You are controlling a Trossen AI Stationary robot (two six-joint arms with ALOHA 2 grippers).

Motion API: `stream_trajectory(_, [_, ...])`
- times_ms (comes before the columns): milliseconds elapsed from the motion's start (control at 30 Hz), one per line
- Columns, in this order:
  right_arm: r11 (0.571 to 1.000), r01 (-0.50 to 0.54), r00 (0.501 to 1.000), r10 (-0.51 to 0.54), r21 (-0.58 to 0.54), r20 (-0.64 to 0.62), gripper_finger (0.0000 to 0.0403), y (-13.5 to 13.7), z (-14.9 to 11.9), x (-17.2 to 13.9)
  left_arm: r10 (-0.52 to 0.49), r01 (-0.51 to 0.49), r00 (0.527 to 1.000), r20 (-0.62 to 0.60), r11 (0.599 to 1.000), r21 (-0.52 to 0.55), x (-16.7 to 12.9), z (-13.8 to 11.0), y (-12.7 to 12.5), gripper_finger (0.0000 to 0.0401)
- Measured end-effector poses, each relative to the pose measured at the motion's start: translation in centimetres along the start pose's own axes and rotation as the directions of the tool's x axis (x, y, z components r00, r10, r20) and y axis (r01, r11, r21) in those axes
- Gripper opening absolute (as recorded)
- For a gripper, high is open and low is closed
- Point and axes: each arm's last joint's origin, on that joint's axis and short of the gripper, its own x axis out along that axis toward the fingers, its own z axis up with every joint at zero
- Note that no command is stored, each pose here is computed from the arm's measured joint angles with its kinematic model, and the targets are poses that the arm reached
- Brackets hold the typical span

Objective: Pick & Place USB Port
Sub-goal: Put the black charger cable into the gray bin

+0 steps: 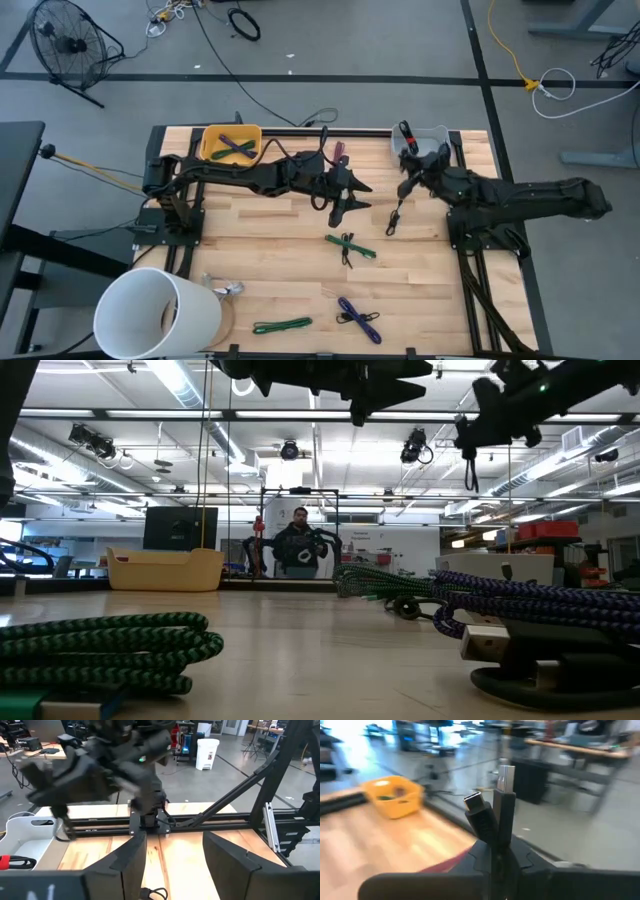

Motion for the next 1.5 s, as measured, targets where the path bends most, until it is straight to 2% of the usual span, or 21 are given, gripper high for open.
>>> stream_trajectory(200, [0.974, 0.207, 0.976, -0.212, -0.087, -0.044, 0.0014, -2.7, -0.2, 2.2, 0.0, 0.0, 1.0, 0.0, 1.0, -0.001, 0.0, 0.0, 0.0, 0.0198])
stream_trajectory(367, [0.949, 0.287, 0.945, -0.302, -0.128, -0.122, 0.0014, -5.2, -0.9, 4.2, 0.0, 0.0, 1.0, 0.0, 1.0, -0.003, 0.0, 0.0, 0.0, 0.0198])
stream_trajectory(533, [0.896, 0.379, 0.88, -0.426, -0.231, -0.211, 0.0014, -7.4, -2.2, 6.4, 0.0, 0.0, 1.0, 0.0, 1.0, -0.003, 0.0, 0.0, 0.0, 0.0197])
stream_trajectory(733, [0.854, 0.392, 0.81, -0.496, -0.341, -0.312, 0.0014, -9.1, -4.1, 8.7, 0.0, 0.0, 1.0, -0.001, 1.0, -0.002, 0.0, 0.0, 0.0, 0.0197])
stream_trajectory(933, [0.809, 0.406, 0.721, -0.57, -0.426, -0.395, 0.0014, -10.5, -6.3, 10.6, 0.0, 0.0, 1.0, -0.001, 1.0, 0.0, 0.0, 0.0, 0.0, 0.0197])
stream_trajectory(1100, [0.811, 0.381, 0.688, -0.57, -0.445, -0.449, 0.0014, -10.9, -8.0, 11.9, 0.0, 0.0, 1.0, -0.003, 1.0, -0.001, 0.0, 0.0, 0.0, 0.0197])
stream_trajectory(1233, [0.861, 0.307, 0.716, -0.489, -0.405, -0.498, 0.0017, -10.9, -9.1, 12.9, 0.0, 0.0, 1.0, -0.004, 1.0, -0.001, 0.0, 0.0, 0.0, 0.0197])
stream_trajectory(1333, [0.884, 0.268, 0.737, -0.444, -0.382, -0.511, 0.0059, -10.7, -9.5, 13.3, 0.0, 0.0, 1.0, -0.006, 1.0, -0.002, 0.0, 0.0, 0.0, 0.0197])
stream_trajectory(1500, [0.884, 0.283, 0.737, -0.449, -0.373, -0.506, 0.0163, -10.8, -9.5, 13.4, 0.0, 0.0, 1.0, -0.006, 1.0, -0.002, 0.0, 0.0, 0.0, 0.0197])
